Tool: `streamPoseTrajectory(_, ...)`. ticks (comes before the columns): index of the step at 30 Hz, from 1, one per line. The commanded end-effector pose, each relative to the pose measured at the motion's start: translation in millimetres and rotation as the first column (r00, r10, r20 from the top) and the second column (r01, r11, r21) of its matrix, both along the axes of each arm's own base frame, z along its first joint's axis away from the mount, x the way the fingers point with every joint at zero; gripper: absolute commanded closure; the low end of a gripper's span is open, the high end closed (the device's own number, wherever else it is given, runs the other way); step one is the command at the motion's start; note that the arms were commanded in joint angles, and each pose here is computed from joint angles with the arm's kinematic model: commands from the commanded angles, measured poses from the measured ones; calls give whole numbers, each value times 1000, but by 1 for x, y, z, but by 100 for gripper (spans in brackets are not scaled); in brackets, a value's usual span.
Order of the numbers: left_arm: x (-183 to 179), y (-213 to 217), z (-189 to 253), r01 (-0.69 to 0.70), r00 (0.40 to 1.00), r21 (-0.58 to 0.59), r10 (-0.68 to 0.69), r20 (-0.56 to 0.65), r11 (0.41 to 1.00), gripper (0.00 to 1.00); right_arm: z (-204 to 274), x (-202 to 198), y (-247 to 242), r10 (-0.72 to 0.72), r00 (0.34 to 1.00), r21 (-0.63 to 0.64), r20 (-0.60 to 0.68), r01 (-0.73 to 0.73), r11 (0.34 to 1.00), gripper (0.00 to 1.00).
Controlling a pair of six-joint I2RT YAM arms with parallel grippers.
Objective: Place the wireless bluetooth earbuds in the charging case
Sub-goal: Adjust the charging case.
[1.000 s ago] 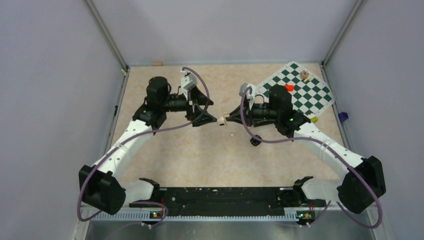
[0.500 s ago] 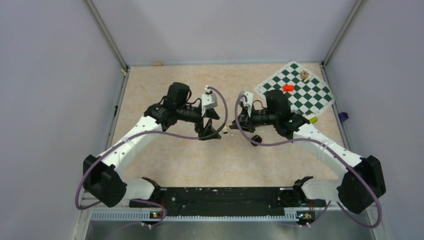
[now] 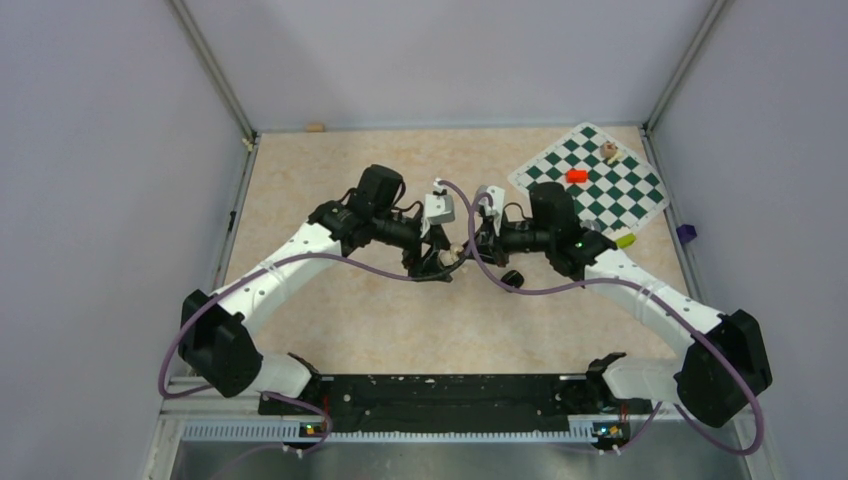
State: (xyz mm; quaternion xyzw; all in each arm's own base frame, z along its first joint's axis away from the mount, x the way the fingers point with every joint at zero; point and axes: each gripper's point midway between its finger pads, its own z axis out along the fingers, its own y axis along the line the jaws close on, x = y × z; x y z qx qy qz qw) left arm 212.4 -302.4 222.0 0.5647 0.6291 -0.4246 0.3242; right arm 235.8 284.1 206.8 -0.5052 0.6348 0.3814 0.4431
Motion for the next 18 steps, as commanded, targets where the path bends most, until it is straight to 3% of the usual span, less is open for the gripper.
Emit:
streamPoseTrajectory(1,1,-3,9,18,999,-8,-18,30,1000,23,12,-1,5,7,999,35,48,-8,999,100)
streamPoseTrajectory(8,0,-3,7,21,999,-2,-21,25,1000,37,14,0,6,3,999,42,52,-5,999,100)
streamPoseTrajectory(14,-3,-5,2,28,999,11,-28,15,1000,38,17,0,6,-2,999,50,55,-1,999,100)
streamPoseTrajectory(18,-3,-5,1,32,999,8,-33,14,999,49,19,0,6,-2,998,56,60,-1,998,100)
